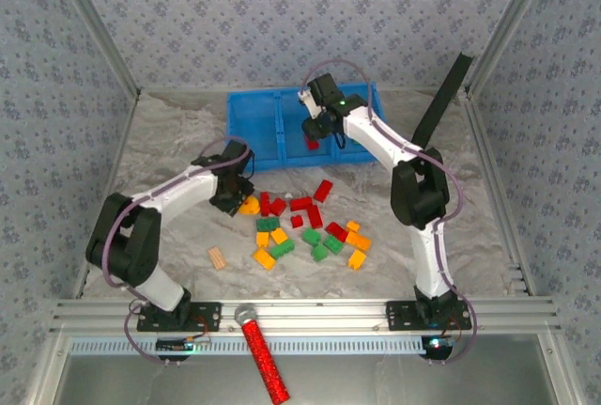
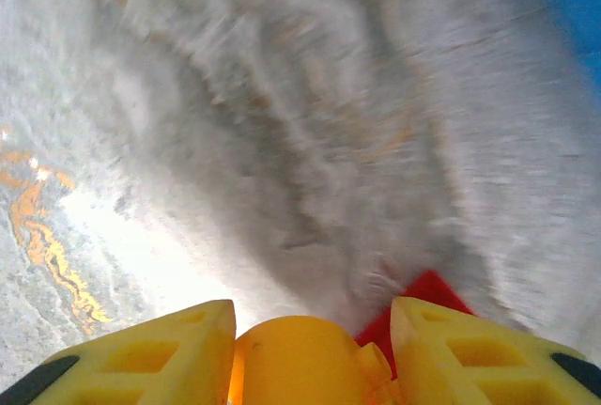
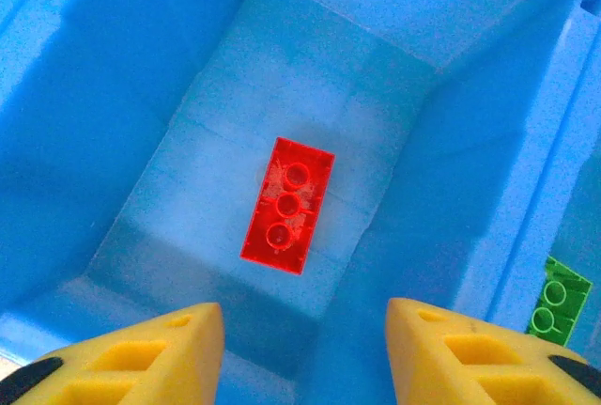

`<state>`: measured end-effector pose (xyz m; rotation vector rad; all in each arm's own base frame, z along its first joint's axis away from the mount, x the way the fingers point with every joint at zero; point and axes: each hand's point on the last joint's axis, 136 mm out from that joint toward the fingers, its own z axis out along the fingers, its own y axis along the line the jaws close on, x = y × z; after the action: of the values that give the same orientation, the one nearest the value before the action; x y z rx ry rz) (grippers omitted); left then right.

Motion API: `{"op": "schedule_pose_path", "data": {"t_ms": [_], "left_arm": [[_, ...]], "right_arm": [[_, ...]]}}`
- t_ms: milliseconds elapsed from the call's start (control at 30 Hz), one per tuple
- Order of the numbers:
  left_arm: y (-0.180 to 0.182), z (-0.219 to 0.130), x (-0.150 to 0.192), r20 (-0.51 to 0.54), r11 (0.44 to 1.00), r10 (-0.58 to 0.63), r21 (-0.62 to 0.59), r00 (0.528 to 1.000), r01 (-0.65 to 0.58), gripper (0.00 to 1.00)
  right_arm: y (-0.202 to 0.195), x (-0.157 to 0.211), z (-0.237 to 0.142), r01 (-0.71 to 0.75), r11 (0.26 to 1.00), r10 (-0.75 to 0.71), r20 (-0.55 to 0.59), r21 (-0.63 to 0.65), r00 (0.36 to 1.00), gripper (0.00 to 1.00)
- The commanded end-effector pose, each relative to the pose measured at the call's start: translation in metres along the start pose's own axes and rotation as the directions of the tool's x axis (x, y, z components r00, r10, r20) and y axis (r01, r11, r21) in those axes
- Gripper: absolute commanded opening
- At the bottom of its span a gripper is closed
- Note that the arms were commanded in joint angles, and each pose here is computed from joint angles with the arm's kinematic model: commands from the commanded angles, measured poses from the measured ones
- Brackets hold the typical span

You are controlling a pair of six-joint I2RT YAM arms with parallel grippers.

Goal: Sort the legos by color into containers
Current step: Pick up the lego from the center of the table, then place the lego in the container.

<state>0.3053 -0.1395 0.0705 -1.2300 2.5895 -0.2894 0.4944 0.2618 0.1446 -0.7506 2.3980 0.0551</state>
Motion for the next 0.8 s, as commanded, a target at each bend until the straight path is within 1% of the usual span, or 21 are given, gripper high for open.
{"op": "schedule_pose_path", "data": {"t_ms": [0, 100, 200, 300, 433, 500, 633, 767], "left_arm": [[-0.025, -0.040, -0.028, 0.105, 0.996, 0.037, 0.082, 0.994, -0.045, 0.46], [-0.045, -0.061, -0.049, 0.179, 0.989, 0.044, 0.132, 0.983, -0.068, 0.46], [-0.067, -0.077, -0.070, 0.257, 0.983, 0.058, 0.155, 0.965, -0.100, 0.46], [-0.085, -0.081, -0.087, 0.303, 0.980, 0.074, 0.153, 0.950, -0.125, 0.46], [-0.115, -0.071, -0.100, 0.324, 0.975, 0.092, 0.163, 0.941, -0.152, 0.46], [-0.129, -0.062, -0.105, 0.333, 0.972, 0.120, 0.151, 0.935, -0.179, 0.46], [-0.149, -0.043, -0.115, 0.378, 0.966, 0.212, 0.061, 0.901, -0.253, 0.45], [-0.164, -0.024, -0.117, 0.389, 0.955, 0.265, 0.022, 0.882, -0.296, 0.45]], "right_arm": [[-0.012, -0.011, -0.031, -0.028, 0.999, 0.027, 0.052, 0.034, 0.998, 0.50], [-0.016, -0.006, -0.045, -0.042, 0.998, 0.040, 0.055, 0.047, 0.998, 0.50], [-0.020, 0.002, -0.064, -0.071, 0.996, 0.067, 0.067, 0.059, 0.995, 0.51], [-0.020, 0.016, -0.081, -0.109, 0.993, 0.106, 0.068, 0.053, 0.992, 0.51], [-0.012, 0.045, -0.099, -0.158, 0.987, 0.156, 0.058, 0.032, 0.986, 0.51], [-0.009, 0.060, -0.104, -0.177, 0.984, 0.176, 0.046, 0.021, 0.983, 0.51], [-0.002, 0.089, -0.109, -0.191, 0.981, 0.191, 0.008, 0.012, 0.981, 0.51], [0.002, 0.112, -0.108, -0.195, 0.981, 0.195, -0.037, 0.007, 0.980, 0.51]]}}
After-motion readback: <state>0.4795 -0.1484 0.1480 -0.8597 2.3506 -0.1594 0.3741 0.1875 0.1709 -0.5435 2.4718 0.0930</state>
